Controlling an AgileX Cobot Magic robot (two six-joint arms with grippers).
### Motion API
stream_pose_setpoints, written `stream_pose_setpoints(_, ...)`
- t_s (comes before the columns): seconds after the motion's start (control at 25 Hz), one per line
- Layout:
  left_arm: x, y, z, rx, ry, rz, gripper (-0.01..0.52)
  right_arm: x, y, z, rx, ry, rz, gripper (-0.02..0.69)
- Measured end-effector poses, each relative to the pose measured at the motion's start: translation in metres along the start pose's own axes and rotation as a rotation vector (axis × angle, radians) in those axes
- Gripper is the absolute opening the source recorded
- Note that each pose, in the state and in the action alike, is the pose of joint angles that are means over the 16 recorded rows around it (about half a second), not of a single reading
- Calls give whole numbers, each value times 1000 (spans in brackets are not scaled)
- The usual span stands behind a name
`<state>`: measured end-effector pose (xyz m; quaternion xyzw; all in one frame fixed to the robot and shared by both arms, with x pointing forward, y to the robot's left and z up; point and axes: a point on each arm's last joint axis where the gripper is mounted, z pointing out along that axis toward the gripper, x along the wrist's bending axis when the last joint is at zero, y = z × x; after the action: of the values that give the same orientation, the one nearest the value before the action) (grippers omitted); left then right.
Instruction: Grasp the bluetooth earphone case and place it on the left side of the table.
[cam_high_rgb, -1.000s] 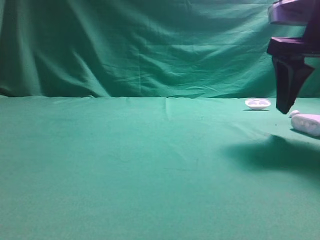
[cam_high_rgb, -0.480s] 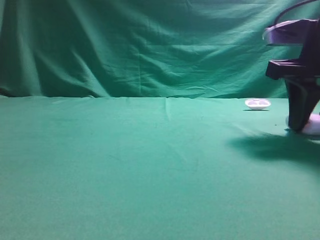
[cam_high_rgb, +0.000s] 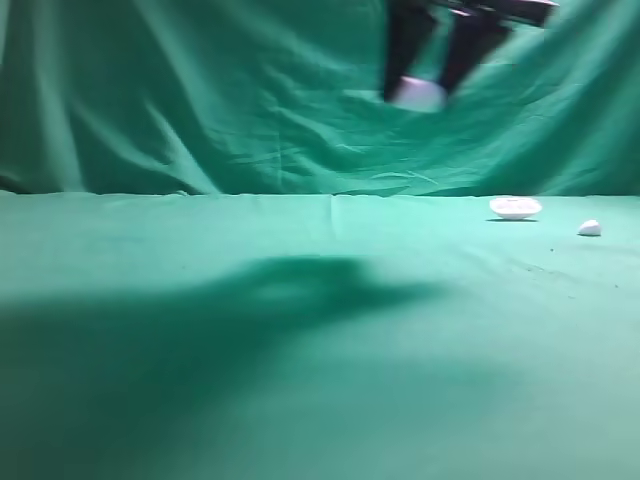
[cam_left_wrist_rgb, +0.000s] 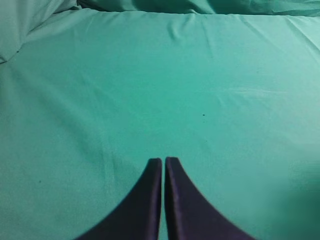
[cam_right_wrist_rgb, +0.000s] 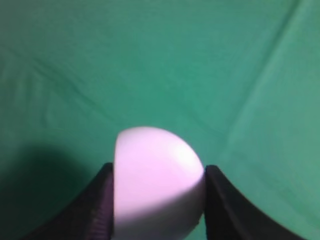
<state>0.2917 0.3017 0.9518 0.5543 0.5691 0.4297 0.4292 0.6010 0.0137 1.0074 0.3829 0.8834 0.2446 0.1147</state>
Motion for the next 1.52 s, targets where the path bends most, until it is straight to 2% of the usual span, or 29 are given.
stream_pose_setpoints(0.28, 0, 0, 0, 0, 0, 0, 0, 49, 11, 56, -29, 52, -98, 318)
stream_pose_setpoints(0.48, 0, 0, 0, 0, 0, 0, 0, 62, 9, 77, -43, 70, -122, 366)
stream_pose_setpoints(0.68, 0, 0, 0, 0, 0, 0, 0, 65, 12, 74, -36, 79, -122, 441)
stream_pose_setpoints(0.8, 0, 0, 0, 0, 0, 0, 0, 64, 19, 55, -26, 78, -116, 444)
stream_pose_setpoints(1.0, 0, 0, 0, 0, 0, 0, 0, 55, 37, -1, -19, 51, -105, 350)
stream_pose_setpoints(1.36, 0, 0, 0, 0, 0, 0, 0, 5, 47, -131, -63, -56, -12, 52)
stream_pose_setpoints(1.52, 0, 0, 0, 0, 0, 0, 0, -20, 33, -172, -68, -98, 43, 3)
